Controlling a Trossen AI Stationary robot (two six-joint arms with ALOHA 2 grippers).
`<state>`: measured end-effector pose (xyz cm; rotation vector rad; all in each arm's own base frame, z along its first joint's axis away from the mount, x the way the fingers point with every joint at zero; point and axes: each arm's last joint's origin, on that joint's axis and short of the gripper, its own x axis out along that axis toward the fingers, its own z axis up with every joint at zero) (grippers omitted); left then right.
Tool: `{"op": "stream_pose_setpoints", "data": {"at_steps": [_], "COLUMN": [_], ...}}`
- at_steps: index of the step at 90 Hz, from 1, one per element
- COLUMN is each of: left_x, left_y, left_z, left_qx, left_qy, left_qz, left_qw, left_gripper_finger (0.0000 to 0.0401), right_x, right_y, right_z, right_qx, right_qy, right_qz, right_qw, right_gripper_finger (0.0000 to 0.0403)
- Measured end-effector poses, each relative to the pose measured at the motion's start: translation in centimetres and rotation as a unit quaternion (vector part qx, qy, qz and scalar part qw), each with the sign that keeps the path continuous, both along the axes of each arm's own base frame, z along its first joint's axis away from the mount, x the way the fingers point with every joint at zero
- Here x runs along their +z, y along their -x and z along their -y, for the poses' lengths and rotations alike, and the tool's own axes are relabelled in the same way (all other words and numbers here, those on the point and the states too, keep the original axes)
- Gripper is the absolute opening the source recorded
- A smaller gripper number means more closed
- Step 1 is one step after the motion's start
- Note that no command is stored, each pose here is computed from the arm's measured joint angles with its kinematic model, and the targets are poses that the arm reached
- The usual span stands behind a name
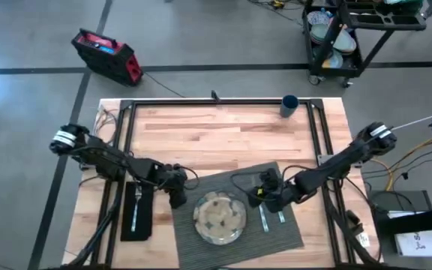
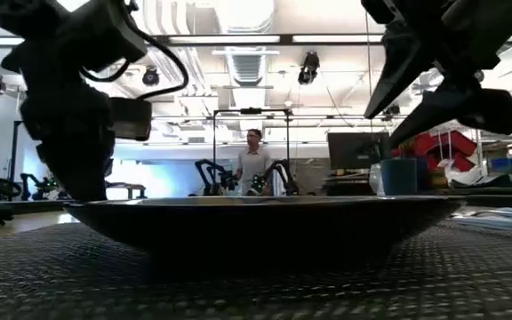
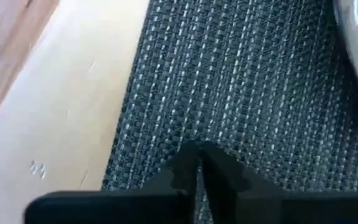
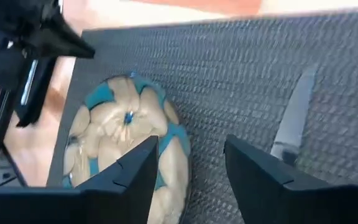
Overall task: Set table place
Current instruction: Adjust the dark blue table mat
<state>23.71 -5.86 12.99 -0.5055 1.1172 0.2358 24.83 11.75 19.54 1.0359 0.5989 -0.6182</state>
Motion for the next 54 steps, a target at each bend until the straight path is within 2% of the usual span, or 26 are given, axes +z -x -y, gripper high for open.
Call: {"op": "stream_pose_setpoints", "data": {"at_steps": [54], "left_x": [-0.9], "left_y": [-0.4], "left_z": [-5.9], "left_qx": [0.043], "left_qy": [-0.039], "left_qz": [-0.035], "left_qw": [0.998], "left_gripper_finger": [0.0000], "right_x": [0.0], "right_y": [0.8], "right_z": [0.6], "right_qx": [-0.036], "right_qy": [0.032], "right_qz": [-0.018], "right_qw": [0.999], "right_gripper_finger": [0.0095]}}
